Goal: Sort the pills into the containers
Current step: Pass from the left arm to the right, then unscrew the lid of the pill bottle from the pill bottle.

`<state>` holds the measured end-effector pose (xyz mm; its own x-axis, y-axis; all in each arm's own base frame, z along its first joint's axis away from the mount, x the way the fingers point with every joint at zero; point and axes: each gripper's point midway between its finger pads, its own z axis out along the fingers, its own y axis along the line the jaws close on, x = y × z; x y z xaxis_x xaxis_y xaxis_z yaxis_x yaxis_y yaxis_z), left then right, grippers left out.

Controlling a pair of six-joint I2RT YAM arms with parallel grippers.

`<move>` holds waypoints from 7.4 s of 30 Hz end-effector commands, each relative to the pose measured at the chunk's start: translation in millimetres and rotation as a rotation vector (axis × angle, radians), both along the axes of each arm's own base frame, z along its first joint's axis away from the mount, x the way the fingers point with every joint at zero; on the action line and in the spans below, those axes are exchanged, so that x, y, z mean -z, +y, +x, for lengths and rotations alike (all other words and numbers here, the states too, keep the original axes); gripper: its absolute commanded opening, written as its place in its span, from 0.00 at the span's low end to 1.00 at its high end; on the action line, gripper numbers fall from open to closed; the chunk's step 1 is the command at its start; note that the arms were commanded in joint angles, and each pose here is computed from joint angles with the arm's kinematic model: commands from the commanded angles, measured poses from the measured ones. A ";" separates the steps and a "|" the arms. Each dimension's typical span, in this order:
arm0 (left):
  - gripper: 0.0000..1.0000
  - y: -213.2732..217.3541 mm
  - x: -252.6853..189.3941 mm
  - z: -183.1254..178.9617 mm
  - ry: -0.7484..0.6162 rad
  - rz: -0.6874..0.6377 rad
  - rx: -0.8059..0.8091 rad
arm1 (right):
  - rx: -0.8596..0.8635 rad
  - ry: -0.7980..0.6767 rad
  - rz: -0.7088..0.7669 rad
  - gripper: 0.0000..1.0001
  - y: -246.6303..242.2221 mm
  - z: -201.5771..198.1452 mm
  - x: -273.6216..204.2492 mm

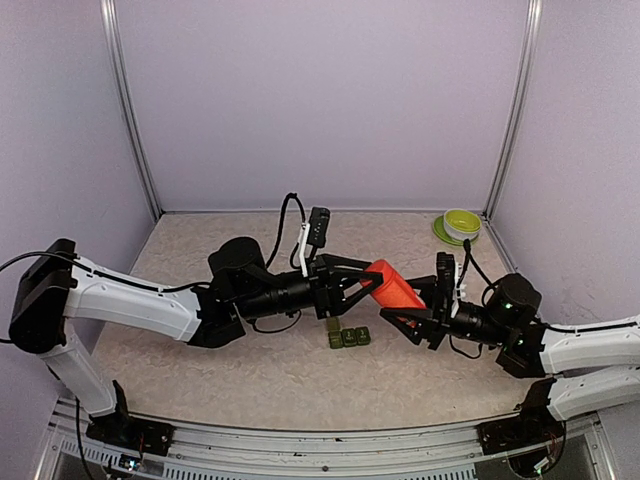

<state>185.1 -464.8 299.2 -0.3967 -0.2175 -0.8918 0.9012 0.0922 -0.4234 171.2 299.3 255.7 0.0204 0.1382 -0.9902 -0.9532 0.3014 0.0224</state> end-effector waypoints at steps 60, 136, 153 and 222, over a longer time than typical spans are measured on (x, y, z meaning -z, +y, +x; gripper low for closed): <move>0.44 24.6 -4.6 -63.6 -0.538 -0.013 0.366 | -0.538 0.408 0.006 0.25 28.3 -67.1 -22.8; 0.93 -2.3 -25.0 -58.4 -0.093 0.020 0.238 | 0.015 0.150 0.006 0.21 5.5 -14.7 -36.1; 0.92 9.7 -24.2 -47.8 -0.113 0.041 0.170 | -0.010 0.100 0.011 0.21 0.5 -24.0 -45.7; 0.95 16.6 -38.7 -36.8 -0.003 -0.003 0.142 | -0.012 0.001 -0.082 0.17 0.1 -28.0 -8.8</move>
<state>156.7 -456.5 307.8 -0.4912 -0.0892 -0.8664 0.8683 0.0287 -0.4952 146.8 298.3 250.2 0.0236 0.0078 -0.9997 -0.9480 0.3176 -0.0199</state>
